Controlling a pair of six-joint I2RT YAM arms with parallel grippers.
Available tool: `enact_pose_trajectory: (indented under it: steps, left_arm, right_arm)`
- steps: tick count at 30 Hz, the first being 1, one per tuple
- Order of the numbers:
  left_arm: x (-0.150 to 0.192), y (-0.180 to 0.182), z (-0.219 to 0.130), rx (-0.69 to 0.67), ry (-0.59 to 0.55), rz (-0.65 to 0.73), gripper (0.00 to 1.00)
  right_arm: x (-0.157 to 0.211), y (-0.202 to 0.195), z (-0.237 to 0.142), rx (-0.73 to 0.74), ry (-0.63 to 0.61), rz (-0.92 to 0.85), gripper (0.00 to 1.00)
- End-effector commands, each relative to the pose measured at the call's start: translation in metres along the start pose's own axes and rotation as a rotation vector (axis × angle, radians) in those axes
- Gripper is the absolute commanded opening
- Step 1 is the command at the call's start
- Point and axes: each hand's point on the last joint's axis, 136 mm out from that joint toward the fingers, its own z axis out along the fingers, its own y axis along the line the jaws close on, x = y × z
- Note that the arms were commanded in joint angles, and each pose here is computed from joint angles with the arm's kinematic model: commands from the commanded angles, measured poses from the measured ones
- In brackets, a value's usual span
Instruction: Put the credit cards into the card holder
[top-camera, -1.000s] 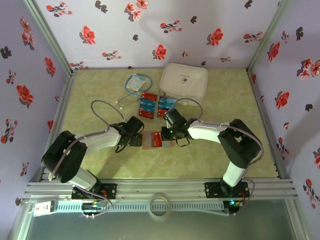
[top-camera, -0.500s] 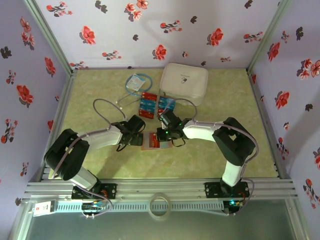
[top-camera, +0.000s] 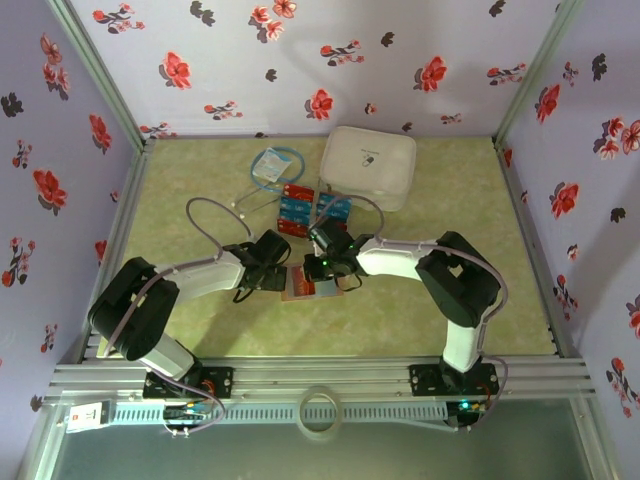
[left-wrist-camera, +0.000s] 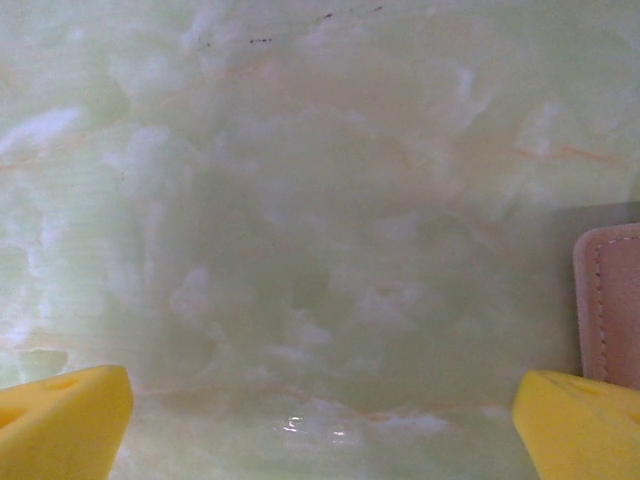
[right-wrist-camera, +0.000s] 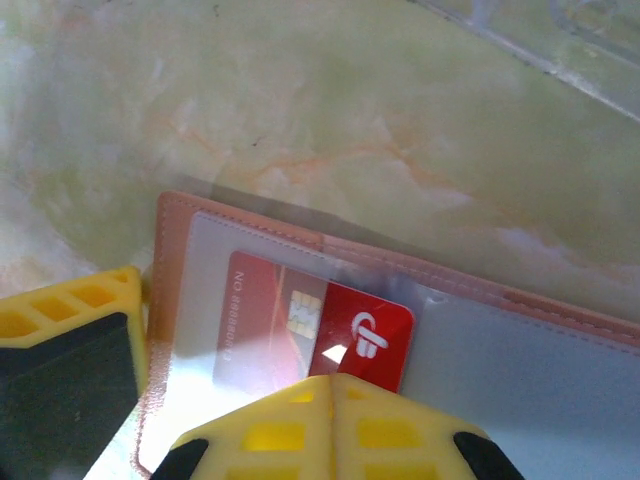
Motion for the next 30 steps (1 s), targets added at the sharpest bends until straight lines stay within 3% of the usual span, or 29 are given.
enact_pose_trajectory:
  steps: [1, 9, 30]
  left_arm:
    - [-0.001, -0.008, 0.004, 0.023, 0.0, 0.007, 1.0]
    - [-0.001, -0.002, -0.005, 0.021, -0.012, -0.006, 1.0]
    - [0.011, 0.006, 0.006, -0.028, 0.022, 0.004, 1.0]
  right_arm:
    - [-0.005, 0.011, -0.009, -0.018, -0.01, -0.013, 0.07]
    - [0.0, -0.005, -0.031, 0.046, -0.033, -0.03, 0.08]
    - [0.016, -0.013, -0.003, 0.037, 0.031, 0.0, 0.07]
